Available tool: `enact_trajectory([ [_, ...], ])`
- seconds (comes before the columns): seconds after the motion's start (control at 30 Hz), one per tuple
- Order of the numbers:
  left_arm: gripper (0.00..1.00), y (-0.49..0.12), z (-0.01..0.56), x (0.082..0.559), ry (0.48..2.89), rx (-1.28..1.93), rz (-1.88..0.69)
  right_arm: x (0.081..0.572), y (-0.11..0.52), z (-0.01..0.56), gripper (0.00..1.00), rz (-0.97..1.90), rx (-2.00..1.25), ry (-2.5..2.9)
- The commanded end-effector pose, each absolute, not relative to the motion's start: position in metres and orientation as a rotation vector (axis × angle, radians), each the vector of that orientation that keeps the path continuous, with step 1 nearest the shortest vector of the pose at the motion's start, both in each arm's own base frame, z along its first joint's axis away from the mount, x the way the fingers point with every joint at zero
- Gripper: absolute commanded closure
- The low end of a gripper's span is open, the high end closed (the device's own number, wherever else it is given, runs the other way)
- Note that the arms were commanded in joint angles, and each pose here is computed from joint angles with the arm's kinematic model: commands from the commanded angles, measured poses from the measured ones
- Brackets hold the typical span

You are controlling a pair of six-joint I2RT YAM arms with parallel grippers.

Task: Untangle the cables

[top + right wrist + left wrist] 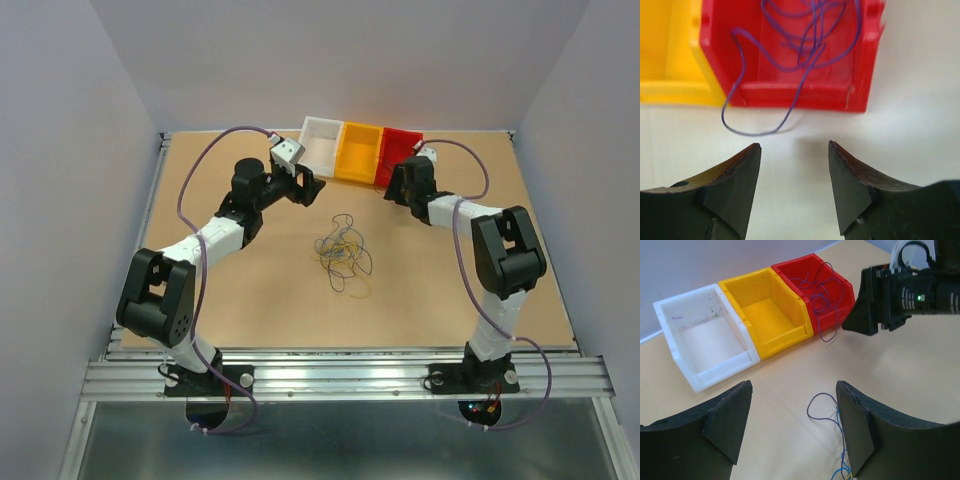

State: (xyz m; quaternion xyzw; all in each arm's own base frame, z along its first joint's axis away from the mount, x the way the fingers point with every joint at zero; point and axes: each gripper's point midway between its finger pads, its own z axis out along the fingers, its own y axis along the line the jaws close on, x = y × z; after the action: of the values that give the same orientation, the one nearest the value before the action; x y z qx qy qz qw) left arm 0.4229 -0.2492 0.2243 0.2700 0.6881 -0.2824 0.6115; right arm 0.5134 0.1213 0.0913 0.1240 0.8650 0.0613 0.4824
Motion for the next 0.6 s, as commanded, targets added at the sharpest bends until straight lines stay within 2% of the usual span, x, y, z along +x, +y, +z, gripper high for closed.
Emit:
enact_trajectory([
  [0.0, 0.21, -0.249, 0.26, 0.418, 1.477, 0.633, -0.638, 0.511, 0.143, 0.107, 0.38, 0.287, 0.293, 1.999],
  [0.57, 0.2, -0.25, 0.257, 0.419, 1.481, 0.642, -0.641, 0.542, 0.15, 0.076, 0.37, 0.311, 0.393, 1.905],
])
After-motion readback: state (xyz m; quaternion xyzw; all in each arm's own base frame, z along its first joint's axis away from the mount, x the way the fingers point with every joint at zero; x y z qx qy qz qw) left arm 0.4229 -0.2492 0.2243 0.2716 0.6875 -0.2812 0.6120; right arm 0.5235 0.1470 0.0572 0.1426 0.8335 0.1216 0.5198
